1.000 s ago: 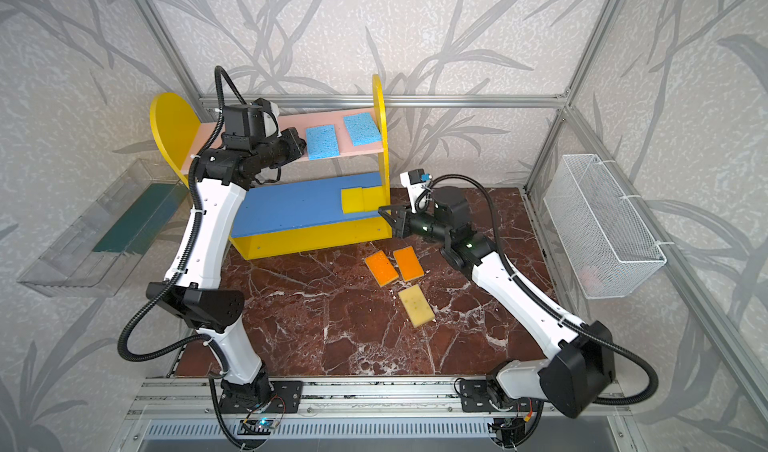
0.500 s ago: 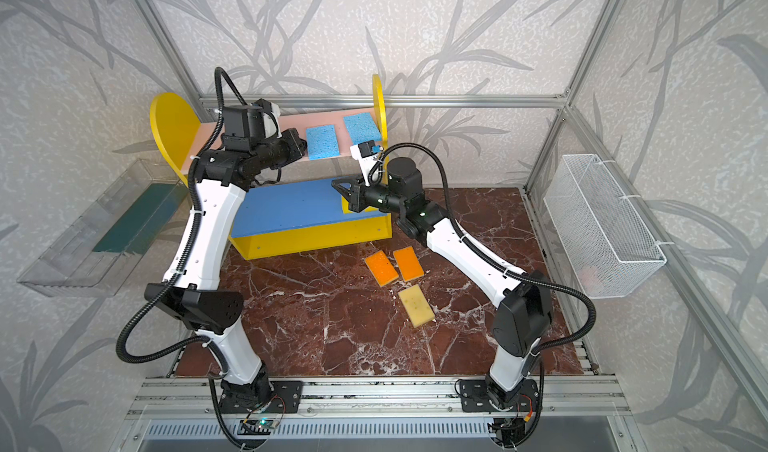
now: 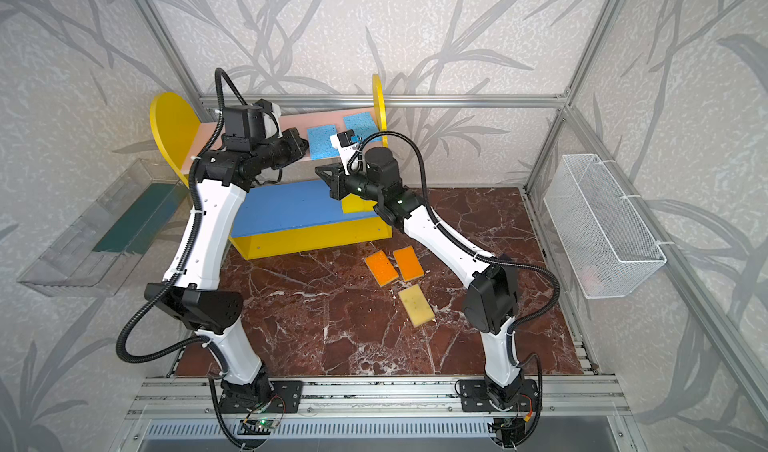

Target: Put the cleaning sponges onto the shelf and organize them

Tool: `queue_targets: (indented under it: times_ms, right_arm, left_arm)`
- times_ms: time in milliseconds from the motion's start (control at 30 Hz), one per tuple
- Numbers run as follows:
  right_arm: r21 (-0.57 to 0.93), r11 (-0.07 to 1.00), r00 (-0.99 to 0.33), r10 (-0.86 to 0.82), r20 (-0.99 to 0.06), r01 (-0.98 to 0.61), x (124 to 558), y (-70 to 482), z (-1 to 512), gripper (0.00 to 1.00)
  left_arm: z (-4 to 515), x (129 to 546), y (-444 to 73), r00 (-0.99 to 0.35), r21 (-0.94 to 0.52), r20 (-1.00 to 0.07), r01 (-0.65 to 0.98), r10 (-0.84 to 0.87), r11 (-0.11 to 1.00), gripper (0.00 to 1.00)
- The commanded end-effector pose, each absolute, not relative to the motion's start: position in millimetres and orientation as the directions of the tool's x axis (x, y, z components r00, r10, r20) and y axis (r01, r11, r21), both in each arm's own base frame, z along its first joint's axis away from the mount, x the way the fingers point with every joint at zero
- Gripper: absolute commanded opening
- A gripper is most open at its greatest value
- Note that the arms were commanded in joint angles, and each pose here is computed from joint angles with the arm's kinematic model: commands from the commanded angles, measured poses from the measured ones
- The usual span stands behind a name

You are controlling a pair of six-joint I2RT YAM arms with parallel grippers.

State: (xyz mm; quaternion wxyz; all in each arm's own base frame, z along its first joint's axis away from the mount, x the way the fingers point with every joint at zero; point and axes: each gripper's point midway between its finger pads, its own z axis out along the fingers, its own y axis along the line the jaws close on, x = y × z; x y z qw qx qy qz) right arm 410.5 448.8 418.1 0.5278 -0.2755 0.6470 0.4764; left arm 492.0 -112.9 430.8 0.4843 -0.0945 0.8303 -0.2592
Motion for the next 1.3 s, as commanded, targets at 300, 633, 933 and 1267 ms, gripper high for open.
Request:
queue_targets:
  times_ms: [300,633,933,1267]
  right_arm:
    - [0.282,0.486,-0.224,0.176,-0.959,-0.827,443.5,441.6,437.7,0.0]
    - [0.293,0.528,-0.247,0.157,-0.956,-0.797,469.1,434.3,431.1,0.0]
    - [0.298,0.549,-0.248,0.166,-0.954,-0.781,481.9,421.7,432.8,0.0]
    - [0.271,0.372,-0.225,0.163,-0.961,-0.888,441.9,423.7,466.3,0.48]
  left_arm:
    - [412.8,493.2,-118.4,-0.574,-0.536,-0.712,0.071,-0.405,0.841,0.0]
    - [413.5,502.9,-121.9,-0.577,-0.546,-0.707,0.077,-0.41,0.834,0.0]
    - [409.6,511.7,-124.5,-0.579,-0.556,-0.701,0.078,-0.417,0.828,0.0]
    - [413.6,528.9,-121.7,-0.568,-0.556,-0.708,0.08,-0.42,0.827,0.0]
